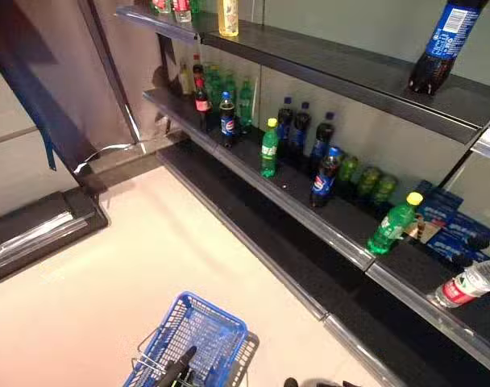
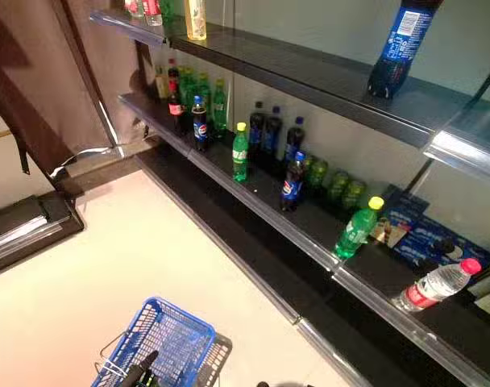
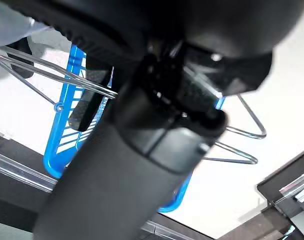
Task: Pick up the drink and place into the basket.
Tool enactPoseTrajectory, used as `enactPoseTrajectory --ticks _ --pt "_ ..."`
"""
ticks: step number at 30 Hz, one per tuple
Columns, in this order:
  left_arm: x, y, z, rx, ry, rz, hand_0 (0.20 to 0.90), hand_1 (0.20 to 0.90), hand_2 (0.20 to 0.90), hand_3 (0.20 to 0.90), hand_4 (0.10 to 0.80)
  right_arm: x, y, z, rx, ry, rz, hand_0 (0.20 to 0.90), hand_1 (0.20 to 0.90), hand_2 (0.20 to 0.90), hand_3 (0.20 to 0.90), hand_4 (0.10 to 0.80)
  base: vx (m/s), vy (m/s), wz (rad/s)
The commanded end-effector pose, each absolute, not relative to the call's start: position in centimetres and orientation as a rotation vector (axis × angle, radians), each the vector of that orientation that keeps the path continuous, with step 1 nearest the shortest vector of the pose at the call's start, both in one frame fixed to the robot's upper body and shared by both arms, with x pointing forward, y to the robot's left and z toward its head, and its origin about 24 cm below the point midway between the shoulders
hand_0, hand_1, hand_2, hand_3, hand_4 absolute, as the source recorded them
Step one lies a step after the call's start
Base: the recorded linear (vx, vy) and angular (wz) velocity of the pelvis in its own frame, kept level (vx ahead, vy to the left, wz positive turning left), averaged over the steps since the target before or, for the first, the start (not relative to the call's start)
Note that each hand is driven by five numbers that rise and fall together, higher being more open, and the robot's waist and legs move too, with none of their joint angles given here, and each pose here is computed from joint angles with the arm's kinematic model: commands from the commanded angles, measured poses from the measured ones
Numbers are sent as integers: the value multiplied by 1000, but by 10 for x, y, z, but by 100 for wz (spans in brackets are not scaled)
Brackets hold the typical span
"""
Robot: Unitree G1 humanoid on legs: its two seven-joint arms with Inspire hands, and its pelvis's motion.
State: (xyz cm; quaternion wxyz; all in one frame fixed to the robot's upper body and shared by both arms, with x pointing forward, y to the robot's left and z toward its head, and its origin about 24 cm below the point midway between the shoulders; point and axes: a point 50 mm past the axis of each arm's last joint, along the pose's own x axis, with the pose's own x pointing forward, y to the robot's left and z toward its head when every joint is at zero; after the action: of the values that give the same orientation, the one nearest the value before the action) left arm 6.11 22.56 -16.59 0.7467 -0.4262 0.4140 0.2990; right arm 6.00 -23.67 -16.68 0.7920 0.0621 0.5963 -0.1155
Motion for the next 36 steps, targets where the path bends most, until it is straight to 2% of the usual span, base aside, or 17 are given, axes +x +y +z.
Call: enactPoseTrajectory --ticks 1,18,24,31,32,33,35,36 --pt "90 230 -158 -938 788 567 300 300 300 200 100 65 -245 -165 53 1306 -232 900 900 900 900 800 0 0 0" --pt "85 232 -158 -930 797 561 300 300 300 200 100 62 -244 -166 57 1332 -252 900 900 900 900 800 14 6 4" --pt "85 231 -158 -929 799 558 300 300 300 200 100 71 -244 -164 -45 1278 -183 900 900 900 900 800 0 0 0" --pt "91 231 -157 -911 809 551 300 300 300 200 100 131 -243 -143 -219 957 -85 900 900 900 900 800 0 0 0" --pt "92 231 -156 -908 812 551 300 300 300 200 100 144 -243 -136 -239 891 -83 900 900 900 900 800 -44 -21 2" --pt "91 230 -156 -903 809 543 300 300 300 200 100 175 -237 -114 -259 699 -53 900 900 900 900 800 -45 -16 2" --pt "93 228 -155 -906 804 539 300 300 300 200 100 185 -232 -106 -297 665 -78 900 900 900 900 800 -54 -1 2" --pt "96 227 -154 -912 795 541 300 300 300 200 100 206 -223 -85 -339 532 -65 900 900 900 900 800 -58 5 7"
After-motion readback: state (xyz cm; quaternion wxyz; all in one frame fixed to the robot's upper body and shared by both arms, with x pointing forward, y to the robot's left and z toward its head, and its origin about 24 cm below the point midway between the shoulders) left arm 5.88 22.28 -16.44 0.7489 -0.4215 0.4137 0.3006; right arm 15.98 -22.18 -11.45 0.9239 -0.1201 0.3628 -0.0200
